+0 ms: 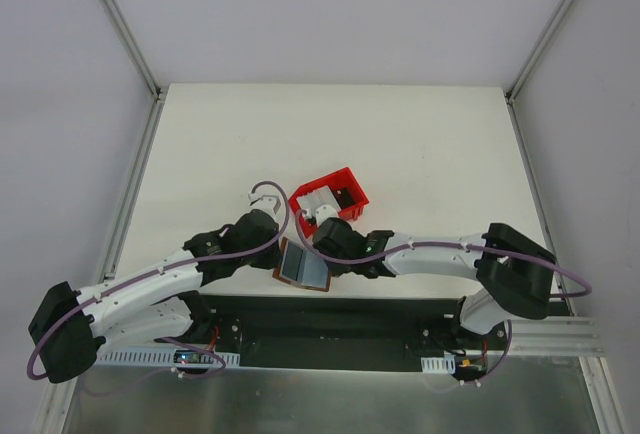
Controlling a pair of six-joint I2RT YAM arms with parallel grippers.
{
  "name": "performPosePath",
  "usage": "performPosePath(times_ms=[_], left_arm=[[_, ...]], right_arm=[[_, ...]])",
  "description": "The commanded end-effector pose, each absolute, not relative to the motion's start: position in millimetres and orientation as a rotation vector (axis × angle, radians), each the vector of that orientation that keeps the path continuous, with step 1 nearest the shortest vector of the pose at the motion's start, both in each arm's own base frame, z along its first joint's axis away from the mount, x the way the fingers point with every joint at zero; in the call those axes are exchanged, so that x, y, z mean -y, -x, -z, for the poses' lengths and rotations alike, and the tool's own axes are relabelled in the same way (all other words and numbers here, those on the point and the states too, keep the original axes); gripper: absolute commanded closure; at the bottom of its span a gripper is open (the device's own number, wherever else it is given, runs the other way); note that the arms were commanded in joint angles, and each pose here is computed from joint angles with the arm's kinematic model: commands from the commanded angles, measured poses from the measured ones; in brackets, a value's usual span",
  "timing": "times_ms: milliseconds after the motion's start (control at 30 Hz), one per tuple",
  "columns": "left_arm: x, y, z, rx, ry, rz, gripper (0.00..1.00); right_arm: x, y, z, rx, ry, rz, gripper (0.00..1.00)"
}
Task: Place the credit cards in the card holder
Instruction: Close the card holder at the center of the board.
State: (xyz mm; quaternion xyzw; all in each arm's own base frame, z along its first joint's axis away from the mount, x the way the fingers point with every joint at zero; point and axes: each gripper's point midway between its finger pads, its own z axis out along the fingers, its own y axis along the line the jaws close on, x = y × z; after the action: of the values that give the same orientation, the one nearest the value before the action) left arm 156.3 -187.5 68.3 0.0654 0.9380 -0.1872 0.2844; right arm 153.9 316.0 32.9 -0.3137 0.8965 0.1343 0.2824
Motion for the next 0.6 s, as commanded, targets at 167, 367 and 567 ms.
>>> performPosePath(times_ms=[167, 367, 567], left_arm=[[186, -168, -86, -2.467, -0.152, 0.473, 1.00], [189, -168, -89, -2.467, -0.167, 0.484, 1.00], [191, -169, -96, -2.449, -0.168, 0.506, 1.00]], right_arm=[[-292, -144, -39, -2.425, 0.799, -0.348, 0.77], [-290, -136, -25, -2.467, 0.785, -0.366, 0.79], [-287, -128, -16, -2.494, 0.808, -0.369, 0.79]])
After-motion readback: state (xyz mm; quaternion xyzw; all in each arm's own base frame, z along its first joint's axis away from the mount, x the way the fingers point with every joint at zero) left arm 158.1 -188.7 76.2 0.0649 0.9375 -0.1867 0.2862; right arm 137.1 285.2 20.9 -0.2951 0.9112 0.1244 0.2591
